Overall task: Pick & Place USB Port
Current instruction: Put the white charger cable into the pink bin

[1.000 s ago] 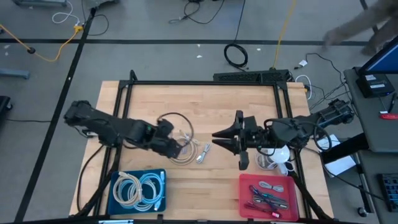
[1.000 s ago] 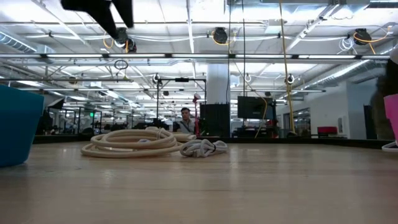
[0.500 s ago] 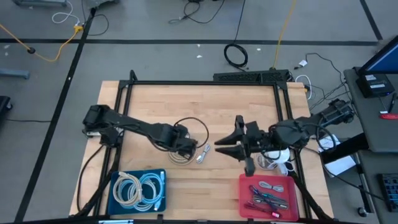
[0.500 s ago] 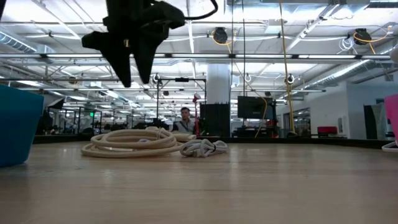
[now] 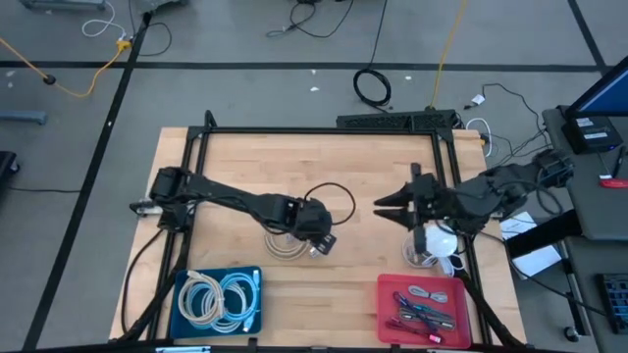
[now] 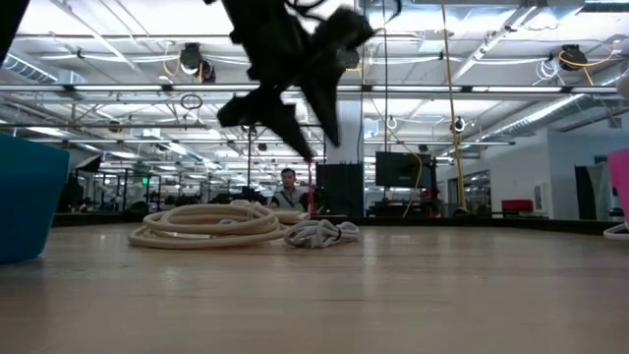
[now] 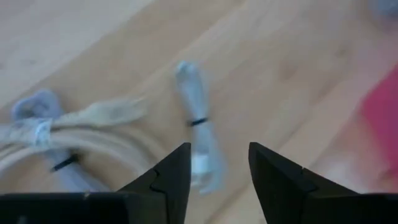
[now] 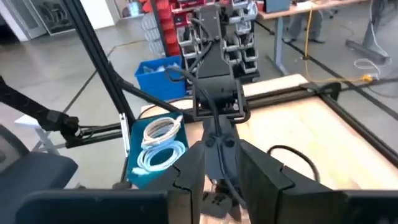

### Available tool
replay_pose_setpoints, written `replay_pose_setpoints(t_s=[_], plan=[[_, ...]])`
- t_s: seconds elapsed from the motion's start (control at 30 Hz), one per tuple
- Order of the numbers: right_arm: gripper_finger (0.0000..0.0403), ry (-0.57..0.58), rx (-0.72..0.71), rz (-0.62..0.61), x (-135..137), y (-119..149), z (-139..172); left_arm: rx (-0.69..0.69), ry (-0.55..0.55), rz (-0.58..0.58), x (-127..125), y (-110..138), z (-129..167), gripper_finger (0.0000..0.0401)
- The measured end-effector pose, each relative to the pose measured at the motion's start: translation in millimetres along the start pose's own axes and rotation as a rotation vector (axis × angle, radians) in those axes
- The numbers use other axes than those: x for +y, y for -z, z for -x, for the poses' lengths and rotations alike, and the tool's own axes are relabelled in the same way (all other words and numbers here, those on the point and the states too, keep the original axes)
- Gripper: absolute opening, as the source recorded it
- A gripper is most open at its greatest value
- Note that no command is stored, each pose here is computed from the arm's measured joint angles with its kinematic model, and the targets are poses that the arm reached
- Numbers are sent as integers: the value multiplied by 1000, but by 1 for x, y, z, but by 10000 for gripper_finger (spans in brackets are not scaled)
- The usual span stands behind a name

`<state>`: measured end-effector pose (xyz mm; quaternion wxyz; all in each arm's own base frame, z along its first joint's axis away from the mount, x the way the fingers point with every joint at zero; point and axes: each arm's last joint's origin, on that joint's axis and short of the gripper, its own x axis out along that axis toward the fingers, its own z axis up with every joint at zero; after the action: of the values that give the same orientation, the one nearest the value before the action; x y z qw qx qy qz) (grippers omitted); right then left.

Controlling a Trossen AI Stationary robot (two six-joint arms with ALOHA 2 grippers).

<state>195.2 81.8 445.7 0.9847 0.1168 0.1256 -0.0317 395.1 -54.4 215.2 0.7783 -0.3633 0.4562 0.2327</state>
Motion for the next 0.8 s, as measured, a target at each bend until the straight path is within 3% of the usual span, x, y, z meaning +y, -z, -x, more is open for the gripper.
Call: replay_pose_setpoints(t_s=[0.3,0.57,0.67,0.8], plan=[[79,79,59,-70,-21,4,32,184,-42,-45,9,11,-44,180],[79,100,101,-79,-26,12,35,229,-62,-62,7,26,-67,186],[79,108,115,-91,-26,17,32,228,-68,-54,6,29,-68,157],[79,122,139,-105,-27,26,28,206,-81,-32,6,29,-67,59]])
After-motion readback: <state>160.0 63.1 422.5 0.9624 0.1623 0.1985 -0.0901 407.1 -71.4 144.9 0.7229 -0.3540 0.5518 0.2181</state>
